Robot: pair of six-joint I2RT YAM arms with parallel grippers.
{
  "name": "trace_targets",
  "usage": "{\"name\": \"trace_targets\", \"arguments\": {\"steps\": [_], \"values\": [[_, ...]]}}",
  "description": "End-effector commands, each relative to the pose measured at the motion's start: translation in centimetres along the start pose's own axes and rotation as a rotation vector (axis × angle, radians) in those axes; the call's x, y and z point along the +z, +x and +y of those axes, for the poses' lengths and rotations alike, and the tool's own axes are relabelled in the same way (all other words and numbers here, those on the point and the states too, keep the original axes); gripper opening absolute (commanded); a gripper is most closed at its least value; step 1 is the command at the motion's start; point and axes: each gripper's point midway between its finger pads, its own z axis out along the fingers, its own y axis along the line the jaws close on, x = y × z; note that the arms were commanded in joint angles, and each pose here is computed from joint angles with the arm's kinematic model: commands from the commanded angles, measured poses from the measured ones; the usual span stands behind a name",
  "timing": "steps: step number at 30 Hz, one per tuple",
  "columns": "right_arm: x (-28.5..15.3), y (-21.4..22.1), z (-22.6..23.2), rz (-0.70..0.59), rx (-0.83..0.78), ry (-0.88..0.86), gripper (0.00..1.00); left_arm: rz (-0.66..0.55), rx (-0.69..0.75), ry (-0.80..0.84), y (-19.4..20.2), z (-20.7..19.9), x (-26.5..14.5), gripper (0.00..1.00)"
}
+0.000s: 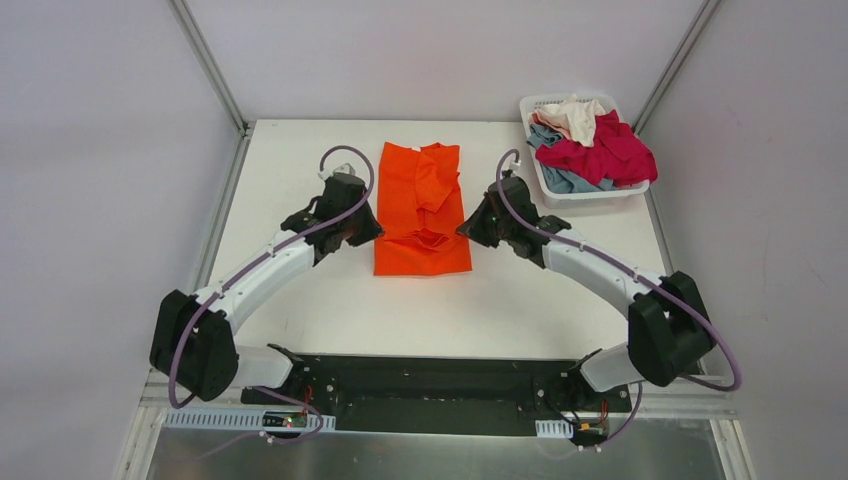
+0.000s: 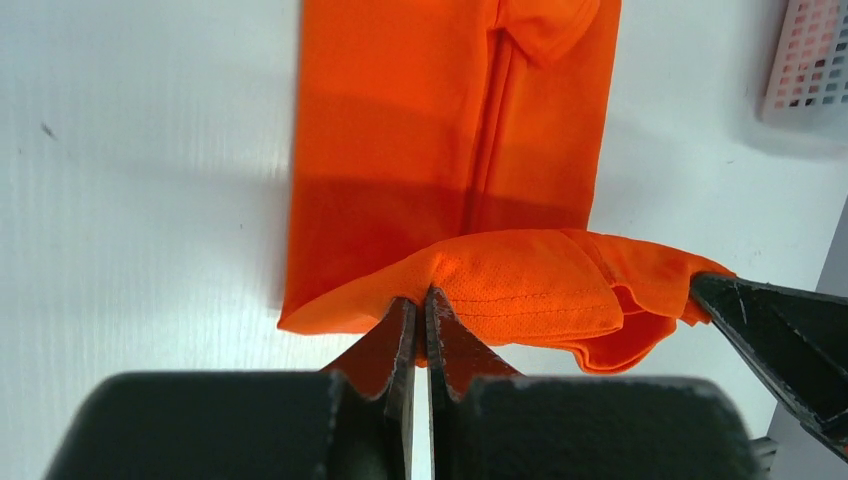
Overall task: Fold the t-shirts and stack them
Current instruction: Fold the folded rectangular tshirt in 1/3 of the way
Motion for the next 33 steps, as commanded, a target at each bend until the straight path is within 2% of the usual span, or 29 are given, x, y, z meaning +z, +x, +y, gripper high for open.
{"name": "trace_targets", "arguments": {"steps": [1,15,27,33], "values": [[1.6,-2.7,2.0,-0.002,-0.005,-0.061,0.0,-0.024,0.035,0.041,-3.1,-1.4,0.9,0.0],[6.8,-5.7,1.9,0.055,0.034,-0.089,0.0,0.092,0.008,0.01,-5.1,0.1,7.7,0.0],[9.6,-6.6,-0.6,0.058,0.108,-0.033,0.0,0.168,-0.01,0.007,-5.0,1.0,11.4,0.0],[10.5,-7.1,-1.1,0.048,0.131,-0.04,0.0,0.191,-0.018,0.007,-4.8,1.3,12.4,0.04]]}}
